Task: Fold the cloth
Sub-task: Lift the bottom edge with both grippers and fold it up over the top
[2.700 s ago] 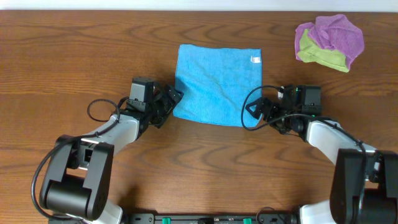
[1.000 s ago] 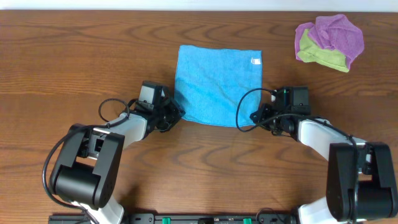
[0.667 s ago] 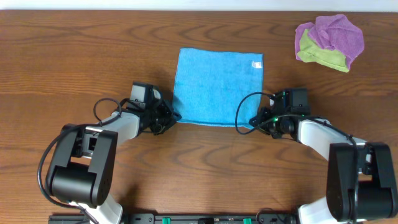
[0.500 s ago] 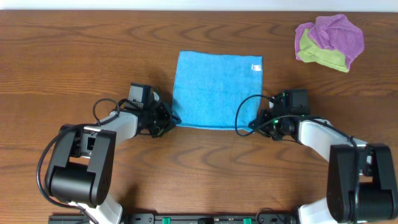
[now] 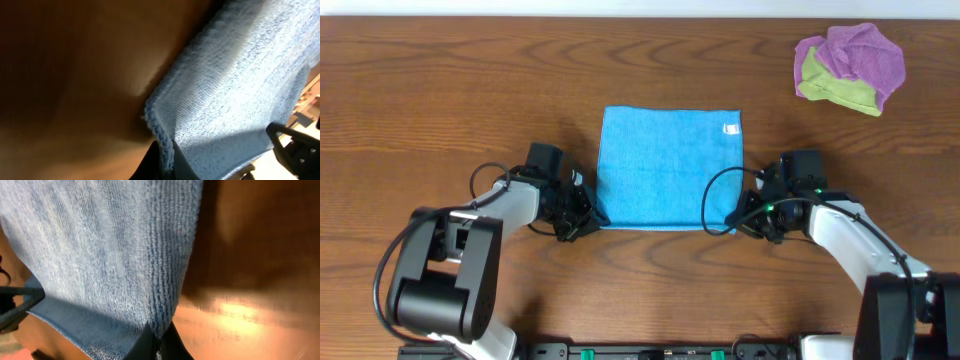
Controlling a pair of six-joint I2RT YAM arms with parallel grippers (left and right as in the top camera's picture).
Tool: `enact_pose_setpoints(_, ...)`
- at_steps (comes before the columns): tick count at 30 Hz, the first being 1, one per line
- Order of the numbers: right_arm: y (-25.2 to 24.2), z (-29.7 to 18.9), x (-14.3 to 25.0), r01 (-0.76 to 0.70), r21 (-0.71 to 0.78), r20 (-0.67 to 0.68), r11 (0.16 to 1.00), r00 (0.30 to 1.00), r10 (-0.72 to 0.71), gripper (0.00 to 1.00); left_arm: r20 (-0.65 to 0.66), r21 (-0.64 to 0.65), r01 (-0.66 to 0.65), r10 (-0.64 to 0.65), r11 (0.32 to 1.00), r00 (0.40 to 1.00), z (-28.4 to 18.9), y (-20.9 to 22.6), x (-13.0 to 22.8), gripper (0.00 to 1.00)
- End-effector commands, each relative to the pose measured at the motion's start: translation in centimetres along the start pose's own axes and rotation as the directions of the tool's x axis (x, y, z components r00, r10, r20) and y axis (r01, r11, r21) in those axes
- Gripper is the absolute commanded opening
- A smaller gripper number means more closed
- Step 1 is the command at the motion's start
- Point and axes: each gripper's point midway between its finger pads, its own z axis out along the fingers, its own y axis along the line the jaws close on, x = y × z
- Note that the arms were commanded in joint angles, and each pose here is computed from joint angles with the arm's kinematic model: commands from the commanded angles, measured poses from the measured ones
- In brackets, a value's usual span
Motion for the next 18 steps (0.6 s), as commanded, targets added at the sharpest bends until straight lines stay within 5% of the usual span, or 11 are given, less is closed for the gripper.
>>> enact_pose_setpoints(1,0.2,-0.5,0.8,0.067,0.021,-0.003,0.998,0.998,-0.067,0.01,0.032,-0.020,-0.068,0.069,0.997,0.997,-1.0,0.0,0.3,0.06)
enact_pose_setpoints(18,2.9,-3.5,0.3,0.142,0.020,0.142,0.990,0.979,-0.143,0.01,0.165,0.027,-0.142,0.136,0.990,0.977,-4.6,-3.1,0.4,0.06)
